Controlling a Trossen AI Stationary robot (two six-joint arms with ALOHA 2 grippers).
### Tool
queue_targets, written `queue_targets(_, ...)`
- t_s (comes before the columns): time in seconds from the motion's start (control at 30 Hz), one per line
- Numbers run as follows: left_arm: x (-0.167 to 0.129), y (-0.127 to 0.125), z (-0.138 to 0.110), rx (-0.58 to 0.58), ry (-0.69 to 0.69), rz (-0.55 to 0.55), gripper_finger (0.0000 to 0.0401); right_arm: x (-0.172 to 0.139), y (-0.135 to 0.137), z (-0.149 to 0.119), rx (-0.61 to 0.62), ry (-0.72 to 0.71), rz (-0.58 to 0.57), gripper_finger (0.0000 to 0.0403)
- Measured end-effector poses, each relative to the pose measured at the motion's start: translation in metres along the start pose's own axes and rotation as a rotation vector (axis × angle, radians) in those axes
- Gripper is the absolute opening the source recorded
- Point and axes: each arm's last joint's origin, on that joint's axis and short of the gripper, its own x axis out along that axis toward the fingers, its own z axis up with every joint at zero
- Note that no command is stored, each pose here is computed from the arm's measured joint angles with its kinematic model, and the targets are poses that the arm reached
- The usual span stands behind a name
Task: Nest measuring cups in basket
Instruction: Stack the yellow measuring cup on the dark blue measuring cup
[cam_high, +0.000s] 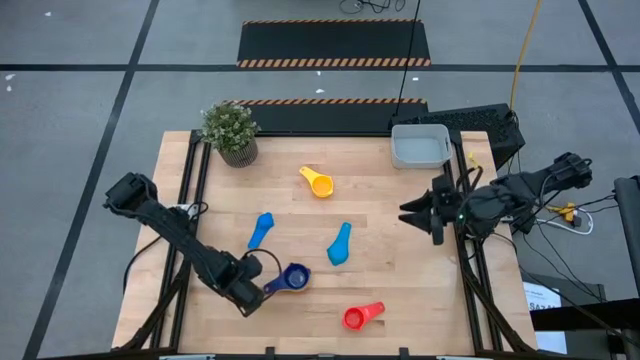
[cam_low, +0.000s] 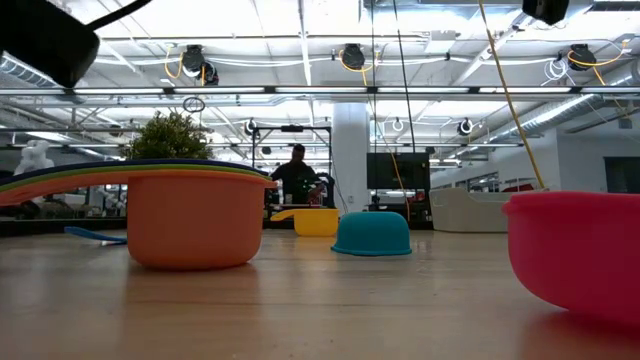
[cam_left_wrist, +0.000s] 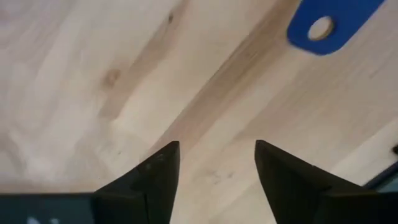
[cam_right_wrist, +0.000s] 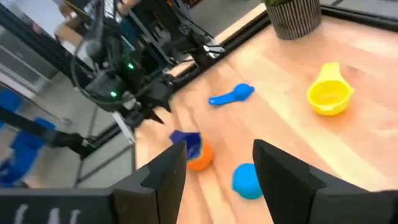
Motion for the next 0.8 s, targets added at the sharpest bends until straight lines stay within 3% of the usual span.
queue_targets(0.2,0.001,-0.006,-0.014,-0.012,0.072,-0.039,0.0169,0.012,0.000,-0.005,-0.037,-0.005,-0.088,0.0180)
queue_targets(0.37,0.002,-0.007,-0.030,0.058,-0.005,-0.035,0.0134,0.025,0.003,-0.007,-0.020,-0.064,-0.177,0.0180)
queue_targets(0.5,0.002,-0.001,-0.045,0.183,-0.125,0.046,0.0107,0.037,0.008,-0.006,0.037,-0.166,-0.225,0.0180)
queue_targets(0.6,0.002,0.007,-0.055,0.266,-0.149,0.144,0.0090,0.046,0.017,-0.002,0.099,-0.247,-0.198,0.0180)
queue_targets(0.8,0.001,0.021,-0.074,0.422,-0.190,0.291,0.0063,0.074,0.025,-0.008,-0.090,-0.293,-0.287,0.0180)
